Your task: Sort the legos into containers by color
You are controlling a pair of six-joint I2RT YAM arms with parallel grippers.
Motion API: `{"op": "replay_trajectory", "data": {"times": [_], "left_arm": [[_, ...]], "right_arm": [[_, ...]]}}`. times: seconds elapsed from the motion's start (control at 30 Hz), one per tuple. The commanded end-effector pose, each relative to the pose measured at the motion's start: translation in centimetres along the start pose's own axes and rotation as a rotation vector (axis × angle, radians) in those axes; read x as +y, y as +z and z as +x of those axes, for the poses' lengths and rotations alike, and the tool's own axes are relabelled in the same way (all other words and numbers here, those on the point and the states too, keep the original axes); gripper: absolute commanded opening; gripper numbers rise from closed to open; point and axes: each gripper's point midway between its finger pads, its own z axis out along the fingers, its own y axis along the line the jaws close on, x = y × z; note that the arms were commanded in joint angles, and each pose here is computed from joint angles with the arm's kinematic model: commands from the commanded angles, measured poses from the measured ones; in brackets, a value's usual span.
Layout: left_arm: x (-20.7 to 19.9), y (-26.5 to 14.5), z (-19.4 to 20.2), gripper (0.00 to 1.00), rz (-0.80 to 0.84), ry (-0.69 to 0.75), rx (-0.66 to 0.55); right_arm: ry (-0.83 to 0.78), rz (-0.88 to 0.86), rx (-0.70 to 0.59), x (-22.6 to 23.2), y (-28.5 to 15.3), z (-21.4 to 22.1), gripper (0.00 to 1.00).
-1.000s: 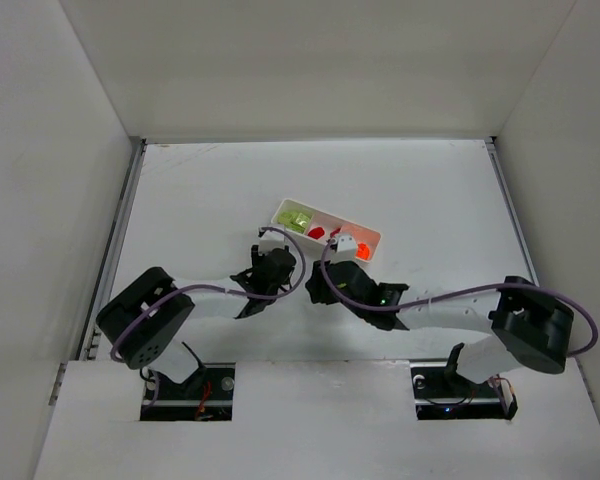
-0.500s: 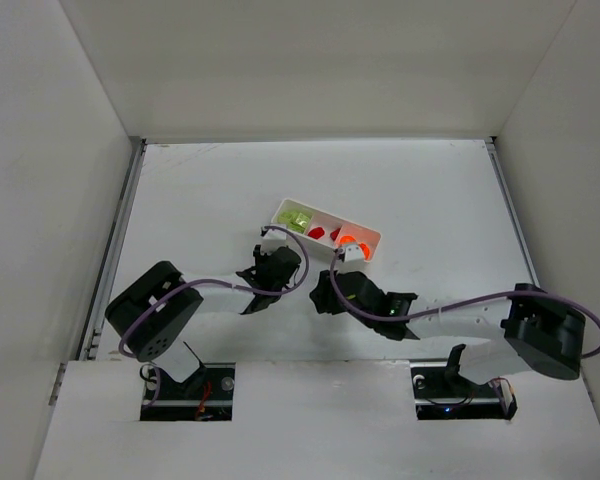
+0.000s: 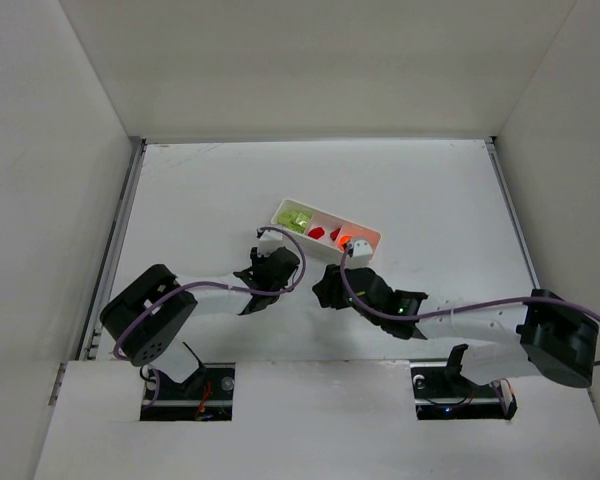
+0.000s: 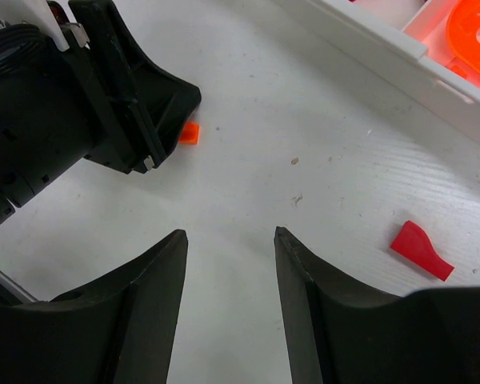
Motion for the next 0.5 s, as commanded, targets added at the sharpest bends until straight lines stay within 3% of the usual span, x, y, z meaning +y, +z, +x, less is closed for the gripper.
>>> {"op": "replay_trajectory", "data": {"times": [0.0, 0.47], "left_arm": [[-0.1, -0.2, 1.5, 0.32, 0.012, 0.020, 0.055], [-0.6, 0.3, 0.6, 0.26, 0.009, -0.002, 0.050]], "right_arm": [[0.019, -0.014, -0.050, 0.2, -0.4, -1.6, 0.54], [0.012, -0.008, -0.063, 0.1, -0.4, -2.3, 0.54]]}}
